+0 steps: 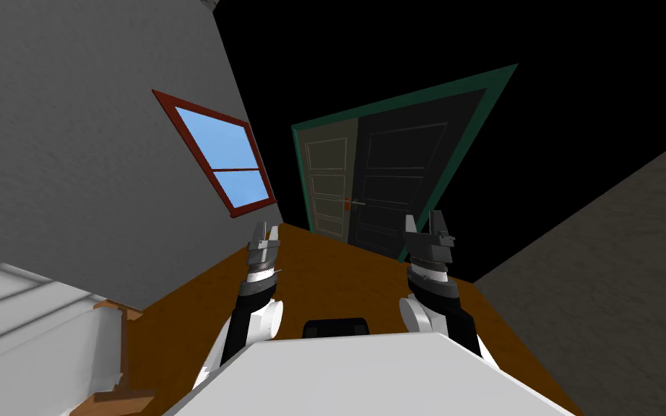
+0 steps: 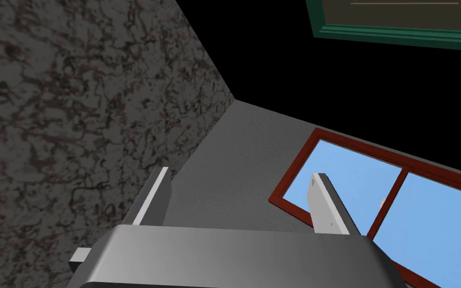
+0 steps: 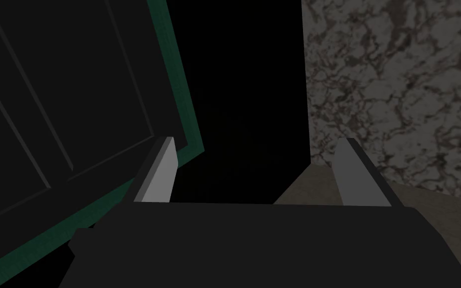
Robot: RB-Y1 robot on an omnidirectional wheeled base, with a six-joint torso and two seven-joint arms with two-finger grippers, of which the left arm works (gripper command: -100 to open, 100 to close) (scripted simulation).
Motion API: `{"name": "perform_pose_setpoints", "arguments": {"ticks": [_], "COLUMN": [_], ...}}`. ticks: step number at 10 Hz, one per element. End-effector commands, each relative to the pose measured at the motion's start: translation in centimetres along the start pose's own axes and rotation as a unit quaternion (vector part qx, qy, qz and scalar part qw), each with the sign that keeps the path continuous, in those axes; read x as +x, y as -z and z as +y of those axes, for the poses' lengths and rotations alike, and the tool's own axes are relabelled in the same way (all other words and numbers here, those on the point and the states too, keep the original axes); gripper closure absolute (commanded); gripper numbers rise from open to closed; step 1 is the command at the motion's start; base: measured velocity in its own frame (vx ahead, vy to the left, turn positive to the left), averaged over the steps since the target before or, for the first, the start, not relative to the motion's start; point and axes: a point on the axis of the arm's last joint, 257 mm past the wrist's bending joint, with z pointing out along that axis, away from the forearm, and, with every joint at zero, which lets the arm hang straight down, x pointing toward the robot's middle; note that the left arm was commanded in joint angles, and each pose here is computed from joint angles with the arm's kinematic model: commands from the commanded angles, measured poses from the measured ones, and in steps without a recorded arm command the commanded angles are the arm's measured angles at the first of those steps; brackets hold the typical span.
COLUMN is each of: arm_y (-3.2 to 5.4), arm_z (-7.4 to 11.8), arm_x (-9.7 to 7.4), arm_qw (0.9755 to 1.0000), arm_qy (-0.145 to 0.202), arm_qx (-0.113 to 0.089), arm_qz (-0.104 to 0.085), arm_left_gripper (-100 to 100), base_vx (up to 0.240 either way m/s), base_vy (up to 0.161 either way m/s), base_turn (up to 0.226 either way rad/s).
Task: Pull the door open
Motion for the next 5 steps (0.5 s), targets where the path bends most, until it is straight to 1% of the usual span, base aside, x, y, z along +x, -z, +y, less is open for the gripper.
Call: {"name": "perform_pose_setpoints", "arguments": {"ticks": [1, 2, 4, 5], "arm_y": [0.02, 0.03, 0.08, 0.1], "arm_z": [1.1, 1.5, 3.4, 4.1], "arm_x": [0.5, 0.6, 1.4, 1.7], "arm_qw": [0.9999, 0.9999, 0.9994, 0.9991], "arm_qy": [0.005, 0.008, 0.017, 0.02], "arm_qx": [-0.007, -0.01, -0.022, -0.027], "arm_qz": [0.007, 0.01, 0.021, 0.025], "arm_left_gripper": [-100, -100, -100, -100], "base_vx": [0.054, 0.077, 0.103, 0.119], "base_vy": [-0.008, -0.02, -0.024, -0.017], "base_turn": [-0.054, -0.033, -0.043, -0.041]}}
